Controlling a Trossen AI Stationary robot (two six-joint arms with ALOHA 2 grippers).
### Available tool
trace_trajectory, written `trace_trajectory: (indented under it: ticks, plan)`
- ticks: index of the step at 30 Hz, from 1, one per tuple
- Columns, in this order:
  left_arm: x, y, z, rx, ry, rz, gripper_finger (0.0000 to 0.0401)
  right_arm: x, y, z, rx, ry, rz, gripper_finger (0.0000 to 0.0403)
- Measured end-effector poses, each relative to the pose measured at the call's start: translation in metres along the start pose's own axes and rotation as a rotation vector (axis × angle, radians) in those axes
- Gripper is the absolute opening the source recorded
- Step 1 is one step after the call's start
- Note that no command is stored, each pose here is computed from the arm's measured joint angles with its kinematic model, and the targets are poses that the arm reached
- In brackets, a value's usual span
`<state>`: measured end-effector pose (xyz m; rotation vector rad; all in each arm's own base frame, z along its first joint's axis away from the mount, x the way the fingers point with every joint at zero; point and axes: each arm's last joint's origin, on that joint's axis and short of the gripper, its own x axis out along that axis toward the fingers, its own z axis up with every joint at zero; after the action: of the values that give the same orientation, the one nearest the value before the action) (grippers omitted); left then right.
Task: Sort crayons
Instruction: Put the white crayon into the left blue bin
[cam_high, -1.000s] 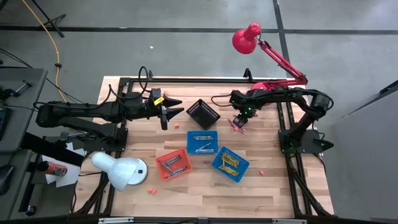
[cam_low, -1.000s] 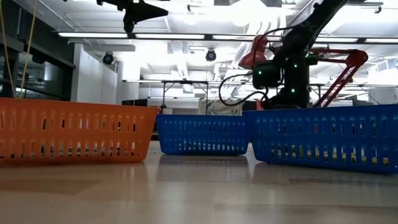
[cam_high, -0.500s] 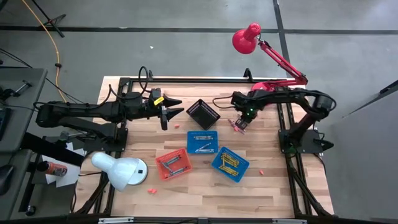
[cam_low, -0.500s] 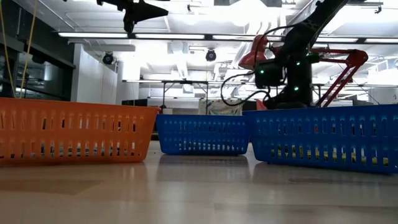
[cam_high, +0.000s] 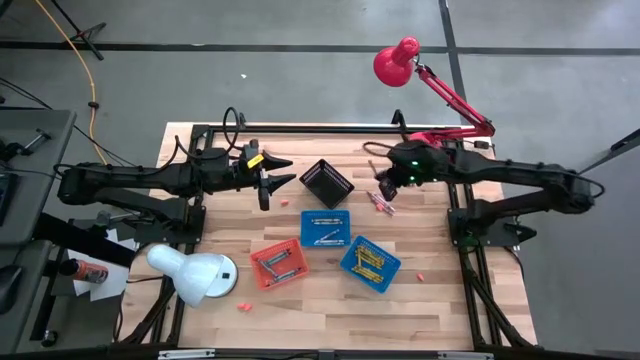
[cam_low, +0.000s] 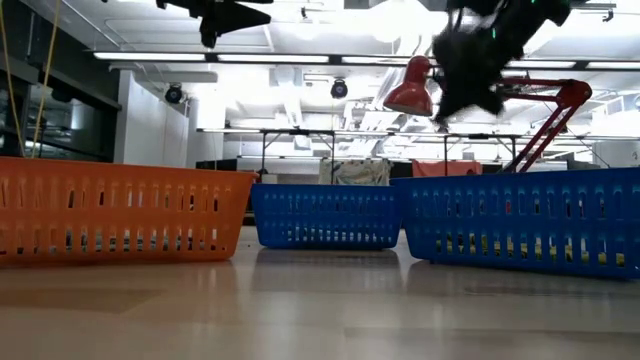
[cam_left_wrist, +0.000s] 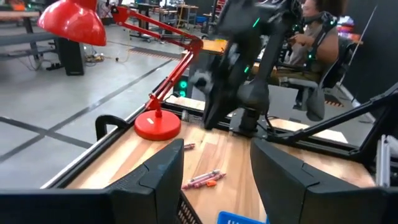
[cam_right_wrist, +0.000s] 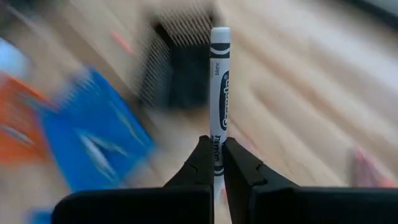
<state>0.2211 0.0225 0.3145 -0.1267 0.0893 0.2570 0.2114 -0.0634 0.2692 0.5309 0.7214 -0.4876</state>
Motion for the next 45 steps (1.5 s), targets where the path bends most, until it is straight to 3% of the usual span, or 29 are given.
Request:
trace_trajectory:
  ticks: [8, 14, 30, 39, 45]
  plan:
    - [0.000, 0.000, 0.000, 0.039, -0.001, 0.008, 0.0175, -0.021, 0.047, 0.023, -0.107, -0.537, 0.341, 0.0001]
    - [0.000, 0.000, 0.000, 0.038, -0.004, 0.007, 0.0175, -0.014, 0.069, 0.030, -0.221, -0.663, 0.491, 0.0001]
    - [0.000, 0.000, 0.000, 0.029, -0.004, 0.007, 0.0175, -0.003, 0.074, 0.028, -0.225, -0.640, 0.502, 0.0000]
    - [0.000, 0.000, 0.000, 0.029, -0.004, 0.007, 0.0175, 0.073, 0.089, -0.003, -0.292, -0.297, 0.508, 0.0000]
    - [0.000, 0.000, 0.000, 0.029, -0.004, 0.007, 0.0175, 0.118, 0.096, -0.023, -0.363, -0.003, 0.391, 0.0000]
